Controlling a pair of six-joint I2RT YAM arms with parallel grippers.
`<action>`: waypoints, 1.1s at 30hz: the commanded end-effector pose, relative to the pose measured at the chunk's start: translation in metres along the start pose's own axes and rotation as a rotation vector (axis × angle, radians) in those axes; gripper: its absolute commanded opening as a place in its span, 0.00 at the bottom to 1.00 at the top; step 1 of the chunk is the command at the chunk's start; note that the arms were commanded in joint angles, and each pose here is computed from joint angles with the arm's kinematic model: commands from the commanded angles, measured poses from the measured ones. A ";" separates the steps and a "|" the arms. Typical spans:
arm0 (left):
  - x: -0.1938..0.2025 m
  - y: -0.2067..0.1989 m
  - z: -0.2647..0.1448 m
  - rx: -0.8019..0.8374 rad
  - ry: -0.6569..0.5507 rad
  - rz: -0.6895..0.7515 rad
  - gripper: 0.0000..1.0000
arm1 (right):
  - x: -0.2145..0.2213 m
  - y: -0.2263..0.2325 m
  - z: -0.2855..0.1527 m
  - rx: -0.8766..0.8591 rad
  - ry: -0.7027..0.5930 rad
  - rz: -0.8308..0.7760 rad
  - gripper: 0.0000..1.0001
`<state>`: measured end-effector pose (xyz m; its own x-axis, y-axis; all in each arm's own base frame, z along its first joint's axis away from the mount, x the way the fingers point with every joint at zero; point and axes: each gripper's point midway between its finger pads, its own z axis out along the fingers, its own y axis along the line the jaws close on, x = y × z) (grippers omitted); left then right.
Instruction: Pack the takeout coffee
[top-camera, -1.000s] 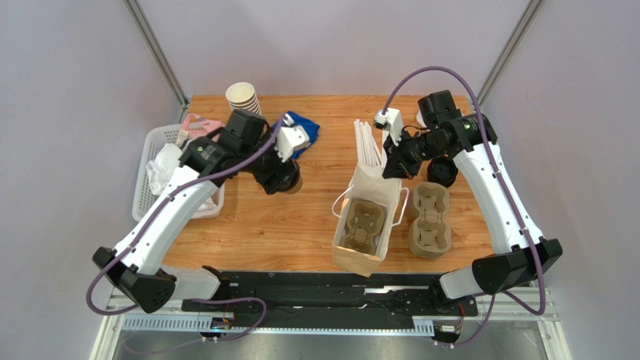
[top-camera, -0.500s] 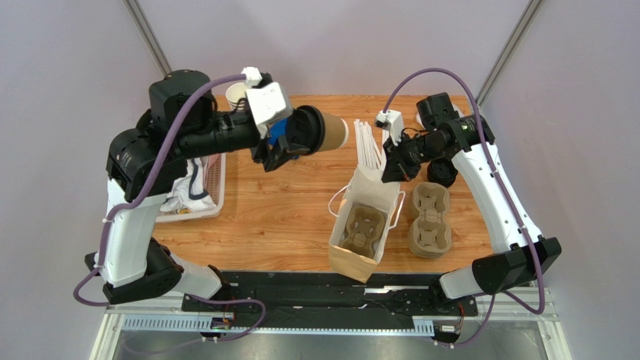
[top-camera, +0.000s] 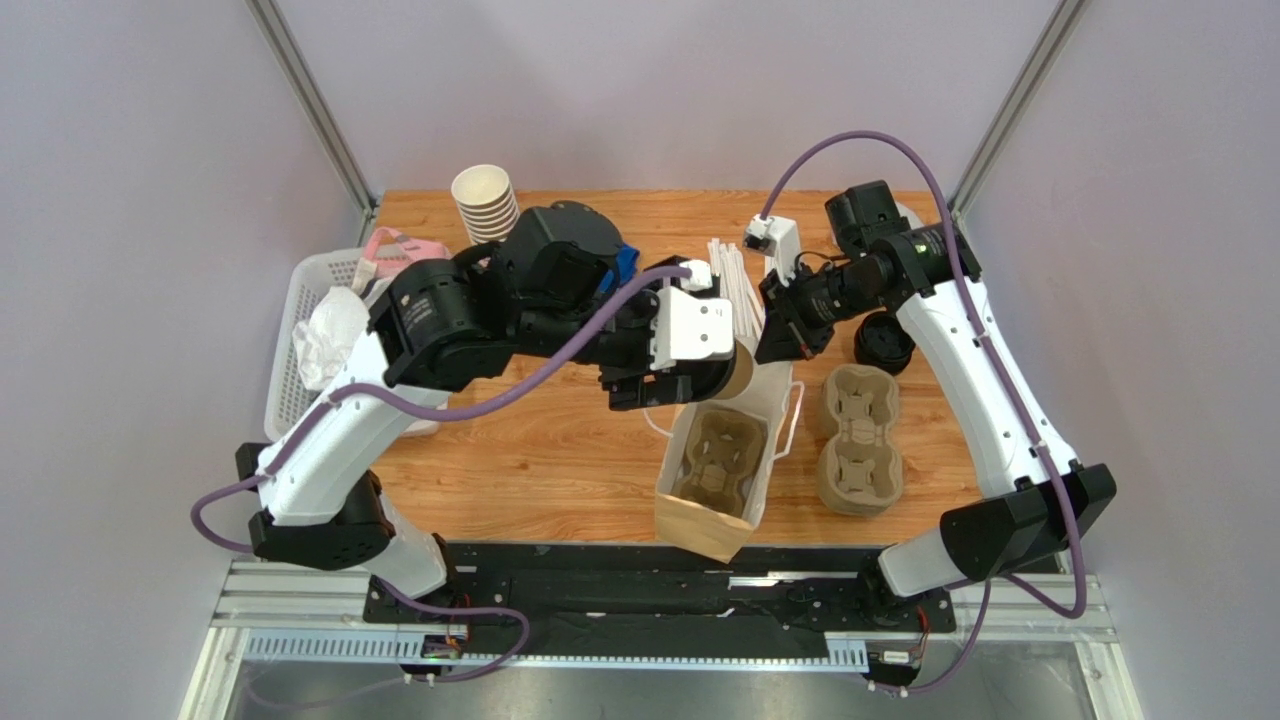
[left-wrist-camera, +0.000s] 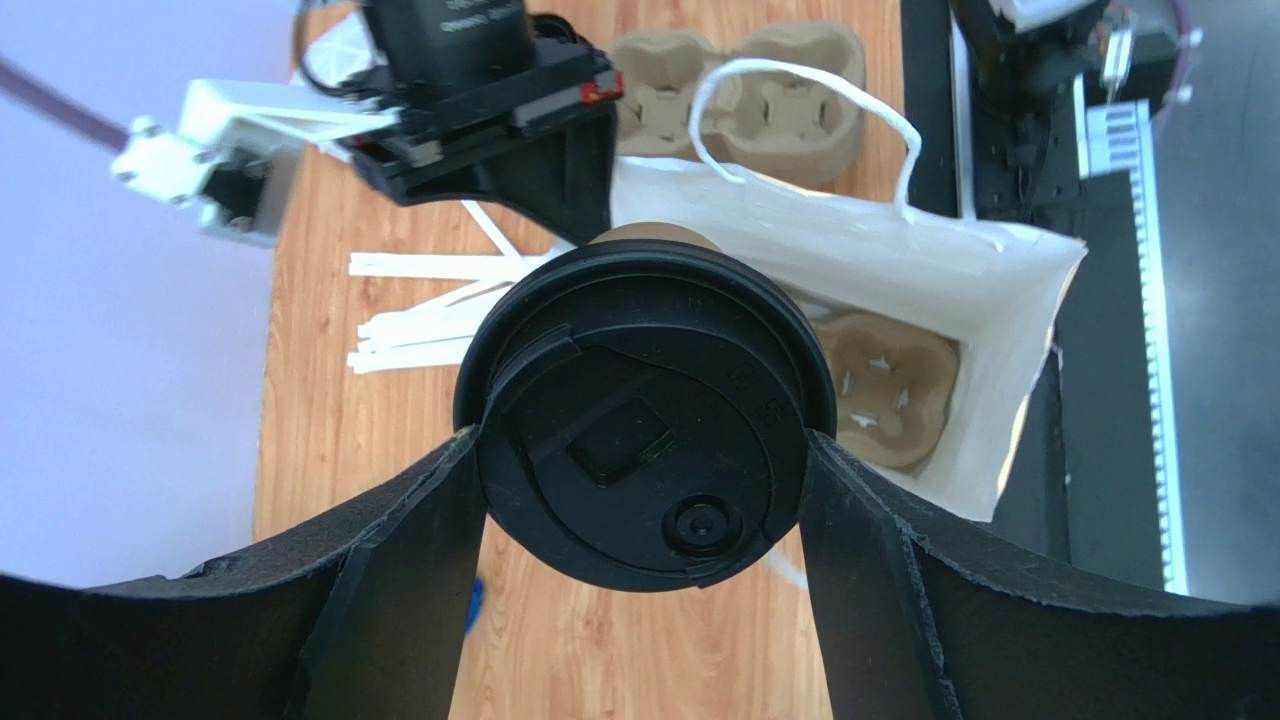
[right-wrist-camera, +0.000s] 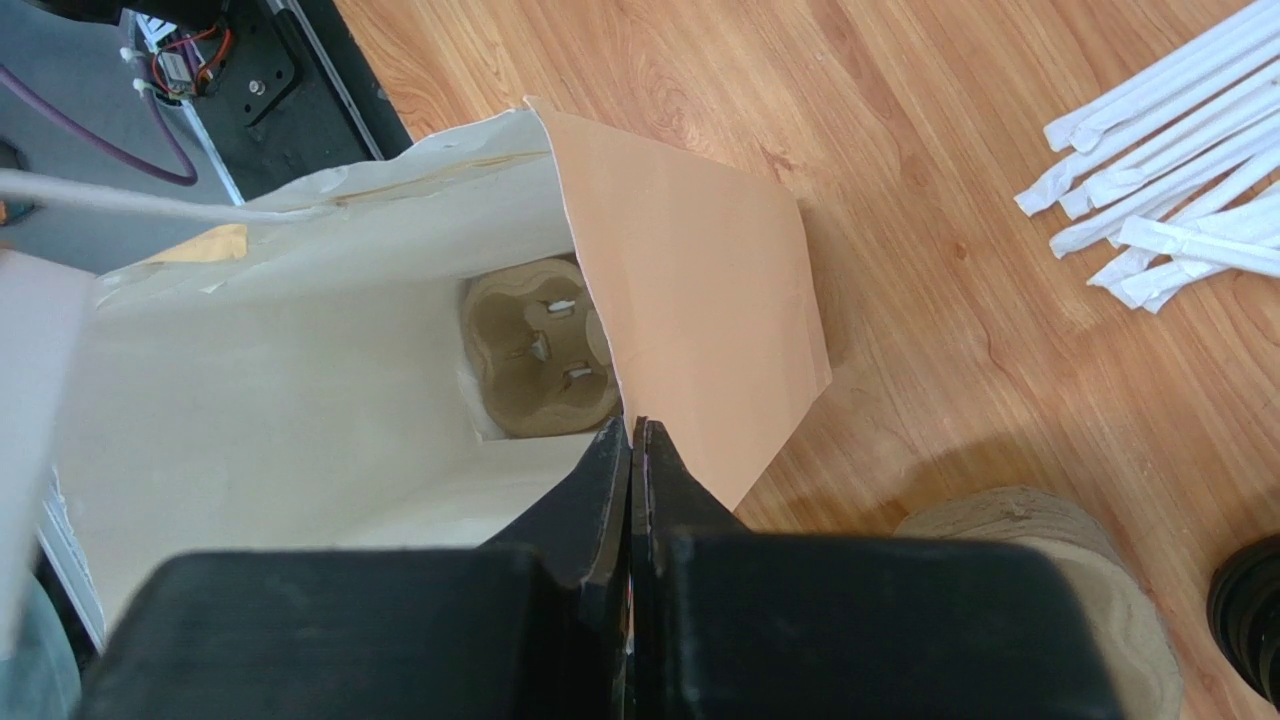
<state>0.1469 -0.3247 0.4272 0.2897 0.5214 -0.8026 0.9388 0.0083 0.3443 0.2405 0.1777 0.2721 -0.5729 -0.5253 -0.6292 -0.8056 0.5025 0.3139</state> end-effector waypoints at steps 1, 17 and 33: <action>0.000 -0.001 0.002 0.002 0.012 0.105 0.31 | -0.005 0.018 -0.005 -0.051 0.003 -0.022 0.00; 0.033 -0.025 0.055 0.161 0.166 0.320 0.31 | -0.008 0.030 0.005 -0.083 0.027 -0.038 0.00; 0.113 -0.056 0.099 0.290 0.391 0.232 0.30 | 0.007 0.057 -0.002 -0.192 -0.014 0.101 0.04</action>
<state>0.1483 -0.3528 0.2732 0.4539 0.7614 -0.4629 0.8886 -0.3484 0.2982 0.2219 0.2018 0.2724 -0.5827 -0.5308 -0.6154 -0.8096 0.4454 0.3823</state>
